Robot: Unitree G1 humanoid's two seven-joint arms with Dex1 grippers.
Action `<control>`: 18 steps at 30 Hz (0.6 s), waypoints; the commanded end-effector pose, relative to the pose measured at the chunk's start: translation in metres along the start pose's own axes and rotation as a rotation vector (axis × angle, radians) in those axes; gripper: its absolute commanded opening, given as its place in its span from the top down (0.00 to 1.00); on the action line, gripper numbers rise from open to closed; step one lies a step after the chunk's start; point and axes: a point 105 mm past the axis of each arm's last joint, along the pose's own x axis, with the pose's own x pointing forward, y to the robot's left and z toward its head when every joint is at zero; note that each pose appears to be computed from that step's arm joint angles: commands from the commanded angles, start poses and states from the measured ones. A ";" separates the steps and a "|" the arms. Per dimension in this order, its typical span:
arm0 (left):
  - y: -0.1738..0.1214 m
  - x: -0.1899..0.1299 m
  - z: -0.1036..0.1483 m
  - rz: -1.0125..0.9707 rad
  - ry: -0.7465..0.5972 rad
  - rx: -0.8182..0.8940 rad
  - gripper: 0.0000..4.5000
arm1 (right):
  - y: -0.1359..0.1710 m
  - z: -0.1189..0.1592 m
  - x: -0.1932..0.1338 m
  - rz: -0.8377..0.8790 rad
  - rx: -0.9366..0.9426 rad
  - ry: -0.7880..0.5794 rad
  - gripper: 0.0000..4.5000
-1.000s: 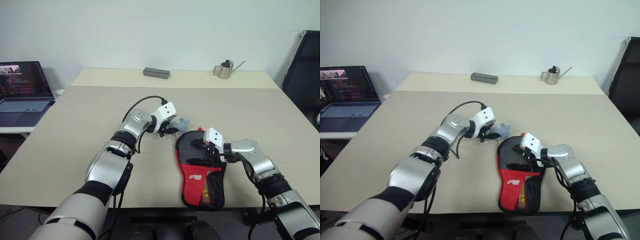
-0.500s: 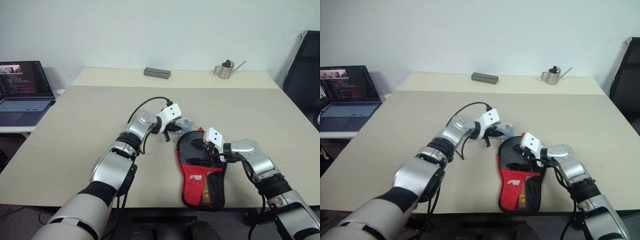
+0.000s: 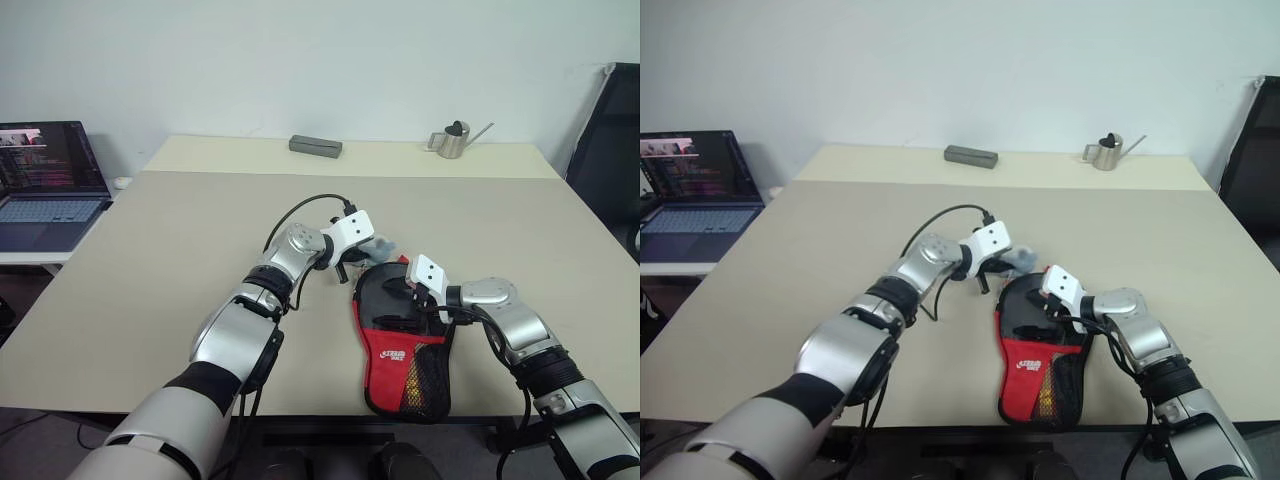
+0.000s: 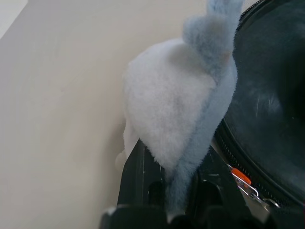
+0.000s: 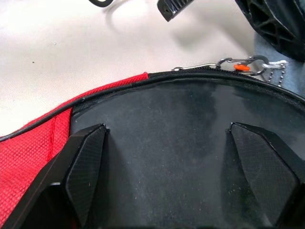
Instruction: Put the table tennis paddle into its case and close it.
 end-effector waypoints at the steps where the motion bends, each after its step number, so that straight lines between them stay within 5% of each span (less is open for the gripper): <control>1: 0.008 0.002 0.021 0.041 -0.034 0.052 0.96 | 0.014 -0.063 0.001 0.005 0.087 0.251 0.00; 18: 0.014 0.013 0.049 0.155 -0.067 0.069 0.96 | 0.022 -0.066 0.001 0.038 0.092 0.265 0.00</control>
